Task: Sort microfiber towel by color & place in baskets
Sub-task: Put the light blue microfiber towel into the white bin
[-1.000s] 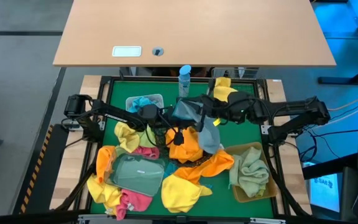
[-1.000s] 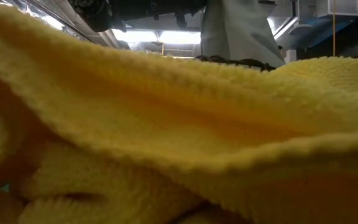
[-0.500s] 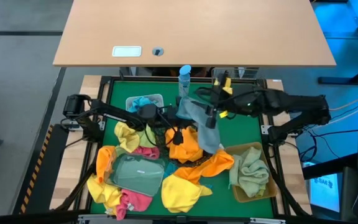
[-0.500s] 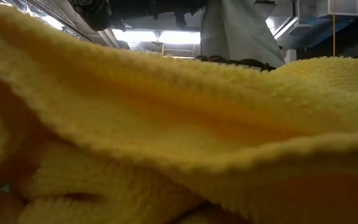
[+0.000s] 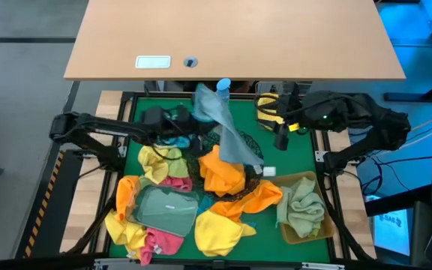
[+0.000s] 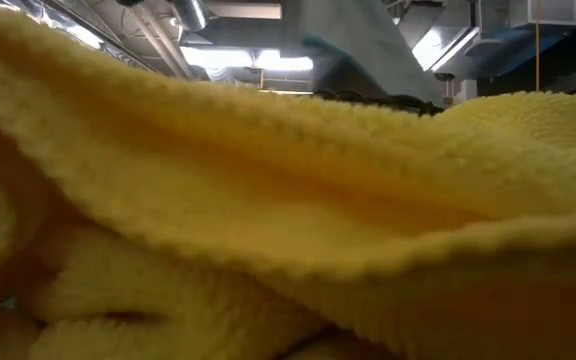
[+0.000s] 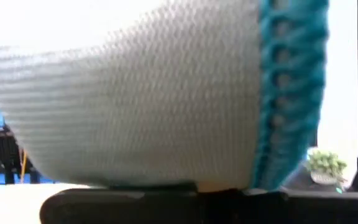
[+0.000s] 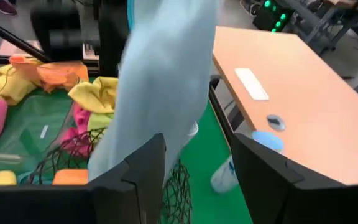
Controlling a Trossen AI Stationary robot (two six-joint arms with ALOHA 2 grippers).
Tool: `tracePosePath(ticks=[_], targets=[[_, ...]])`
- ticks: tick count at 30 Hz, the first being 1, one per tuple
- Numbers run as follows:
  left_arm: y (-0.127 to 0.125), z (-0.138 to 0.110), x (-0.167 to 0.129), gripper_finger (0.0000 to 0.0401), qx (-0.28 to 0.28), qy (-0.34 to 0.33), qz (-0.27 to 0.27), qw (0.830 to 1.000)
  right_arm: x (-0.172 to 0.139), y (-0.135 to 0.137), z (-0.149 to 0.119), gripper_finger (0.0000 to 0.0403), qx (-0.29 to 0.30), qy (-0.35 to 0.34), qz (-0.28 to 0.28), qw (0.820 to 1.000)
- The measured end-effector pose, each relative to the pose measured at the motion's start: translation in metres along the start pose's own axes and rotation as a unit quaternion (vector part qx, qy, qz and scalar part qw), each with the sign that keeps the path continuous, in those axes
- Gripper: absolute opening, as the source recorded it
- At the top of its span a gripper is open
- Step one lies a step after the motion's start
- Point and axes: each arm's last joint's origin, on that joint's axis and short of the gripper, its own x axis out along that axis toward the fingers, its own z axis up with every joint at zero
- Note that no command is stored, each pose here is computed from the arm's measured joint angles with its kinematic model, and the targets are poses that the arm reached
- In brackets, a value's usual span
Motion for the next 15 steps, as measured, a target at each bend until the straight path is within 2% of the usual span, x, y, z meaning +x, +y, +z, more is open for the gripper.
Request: tracePosePath(ticks=[7,15], targets=[[0.01,0.052,-0.024,0.0003,0.006,-0.058,0.014,0.998,-0.007,-0.002,-0.015,0.0182,0.009,0.021,0.007,1.0],[0.023,0.097,-0.066,0.0002,0.015,-0.039,0.052,0.998,0.02,0.011,-0.057,0.0182,0.01,0.075,0.009,0.997]])
